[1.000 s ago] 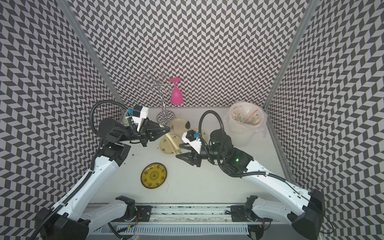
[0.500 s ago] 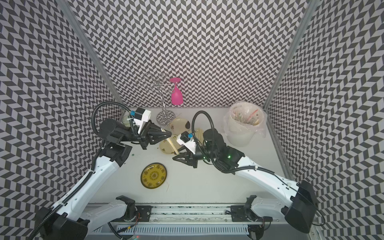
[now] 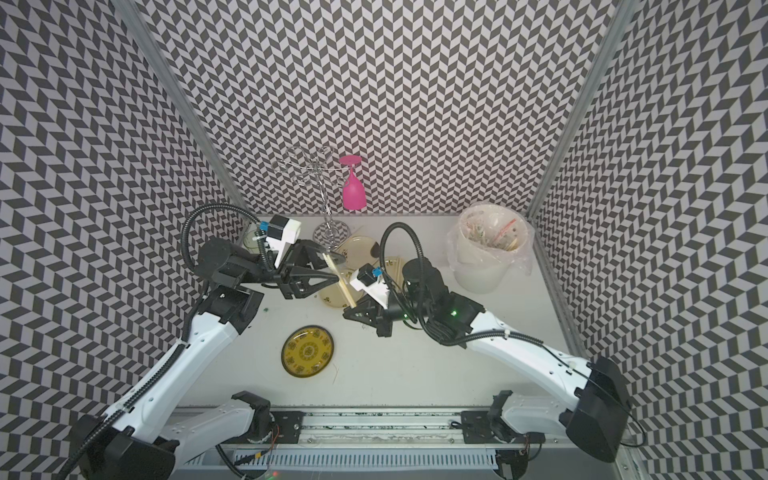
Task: Remove the packaging of disposable chopsticks
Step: Remove the packet bag from the disposable chopsticks.
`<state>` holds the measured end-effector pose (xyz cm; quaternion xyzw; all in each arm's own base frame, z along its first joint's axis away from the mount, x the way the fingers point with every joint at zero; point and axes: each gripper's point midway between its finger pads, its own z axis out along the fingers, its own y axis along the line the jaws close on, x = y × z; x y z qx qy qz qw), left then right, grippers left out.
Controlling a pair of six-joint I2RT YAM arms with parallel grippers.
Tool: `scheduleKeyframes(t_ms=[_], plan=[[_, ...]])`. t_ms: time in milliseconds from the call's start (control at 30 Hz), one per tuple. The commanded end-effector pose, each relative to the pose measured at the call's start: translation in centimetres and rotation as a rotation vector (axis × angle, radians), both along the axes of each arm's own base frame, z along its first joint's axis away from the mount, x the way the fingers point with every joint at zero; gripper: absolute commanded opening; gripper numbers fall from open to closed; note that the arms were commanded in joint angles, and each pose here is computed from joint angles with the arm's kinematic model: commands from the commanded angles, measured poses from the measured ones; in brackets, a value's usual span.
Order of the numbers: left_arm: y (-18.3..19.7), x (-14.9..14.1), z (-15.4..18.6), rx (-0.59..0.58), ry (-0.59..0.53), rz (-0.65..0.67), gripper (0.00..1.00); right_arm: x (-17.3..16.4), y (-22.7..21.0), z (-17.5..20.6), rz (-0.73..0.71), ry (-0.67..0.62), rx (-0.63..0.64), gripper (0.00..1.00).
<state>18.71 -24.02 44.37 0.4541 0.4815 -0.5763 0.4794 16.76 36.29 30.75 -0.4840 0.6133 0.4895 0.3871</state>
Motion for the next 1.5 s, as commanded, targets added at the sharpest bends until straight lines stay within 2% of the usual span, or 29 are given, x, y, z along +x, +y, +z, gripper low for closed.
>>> scheduleKeyframes(t_ms=[0,133,267,400,767,933,1067,1133,1333,1467], plan=[[0.9,0.3,1.6,-0.041,-0.052,0.075,0.67,0.4,-0.5,2.2,-0.049,-0.058,0.065,0.0],[1.0,1.1,1.6,-0.046,-0.025,0.097,0.64,0.5,-0.5,1.9,-0.051,-0.057,0.059,0.0],[1.1,1.0,1.6,-0.055,-0.025,0.086,0.5,0.5,-0.3,1.6,-0.045,-0.053,0.049,0.0],[1.5,1.1,2.0,-0.067,-0.041,0.118,0.53,0.4,-0.3,0.9,-0.033,-0.052,0.028,0.0],[1.7,1.8,1.9,-0.075,-0.032,0.149,0.4,-0.3,-0.3,-1.2,0.012,-0.027,-0.045,0.0],[1.7,1.8,1.9,-0.074,-0.032,0.146,0.22,-0.6,-0.3,-1.3,0.032,-0.02,-0.045,0.0],[1.7,1.7,1.9,-0.072,-0.041,0.141,0.0,-0.5,-0.3,-1.2,0.024,-0.025,-0.044,0.0],[1.7,1.8,1.8,-0.071,-0.047,0.15,0.0,-0.5,-0.3,-1.1,0.024,-0.022,-0.043,0.0],[2.5,4.2,1.6,-0.109,-0.089,0.339,0.0,-1.1,0.0,1.3,0.046,0.049,0.007,0.0],[3.1,5.9,1.4,-0.129,-0.114,0.5,0.0,-0.9,0.6,5.5,0.015,0.197,0.125,0.0]])
